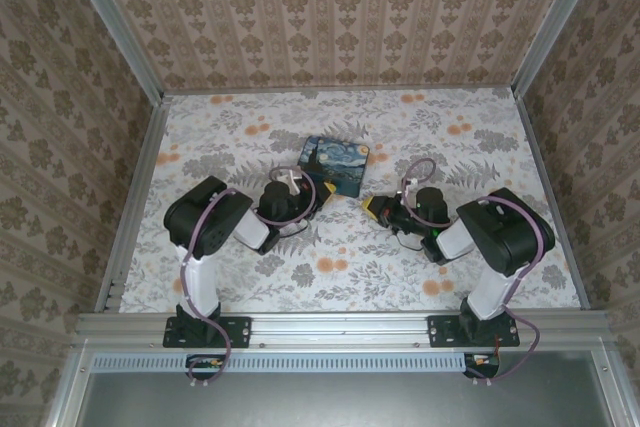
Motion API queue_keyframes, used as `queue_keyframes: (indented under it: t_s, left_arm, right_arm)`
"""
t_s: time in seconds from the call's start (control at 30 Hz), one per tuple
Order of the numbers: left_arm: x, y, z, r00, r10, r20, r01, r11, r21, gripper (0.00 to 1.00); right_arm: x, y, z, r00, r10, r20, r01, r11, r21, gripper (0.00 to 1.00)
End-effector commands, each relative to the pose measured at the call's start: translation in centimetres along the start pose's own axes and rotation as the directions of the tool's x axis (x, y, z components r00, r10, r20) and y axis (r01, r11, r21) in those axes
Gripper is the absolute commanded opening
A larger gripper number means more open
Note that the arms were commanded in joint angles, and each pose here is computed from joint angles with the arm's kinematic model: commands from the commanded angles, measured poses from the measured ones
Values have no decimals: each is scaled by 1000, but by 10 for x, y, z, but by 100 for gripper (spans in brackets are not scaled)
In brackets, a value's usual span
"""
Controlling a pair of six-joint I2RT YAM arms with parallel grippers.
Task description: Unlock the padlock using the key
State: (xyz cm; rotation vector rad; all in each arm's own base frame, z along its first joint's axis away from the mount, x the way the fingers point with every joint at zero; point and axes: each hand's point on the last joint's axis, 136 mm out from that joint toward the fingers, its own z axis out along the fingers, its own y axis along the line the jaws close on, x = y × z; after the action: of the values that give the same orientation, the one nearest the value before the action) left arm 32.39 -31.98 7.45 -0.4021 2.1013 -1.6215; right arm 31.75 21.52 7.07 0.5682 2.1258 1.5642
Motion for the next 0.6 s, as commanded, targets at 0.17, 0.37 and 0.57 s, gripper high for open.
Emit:
queue_keyframes:
  t_s: [0.17, 0.37, 0.57]
  left_arm:
    - [0, -48, -1, 997, 44, -60, -35, 989, 143, 0]
    - [5, -51, 1, 993, 52, -103, -35, 987, 157, 0]
    - [8, -50, 1, 991, 50, -121, -31, 987, 159, 0]
  right_arm:
    - [0, 6, 12, 1000, 17, 1, -17, 999, -41, 0]
    - [-2, 8, 14, 1000, 18, 5, -18, 999, -47, 0]
    - [-5, 15, 17, 1000, 17, 13, -17, 998, -62, 0]
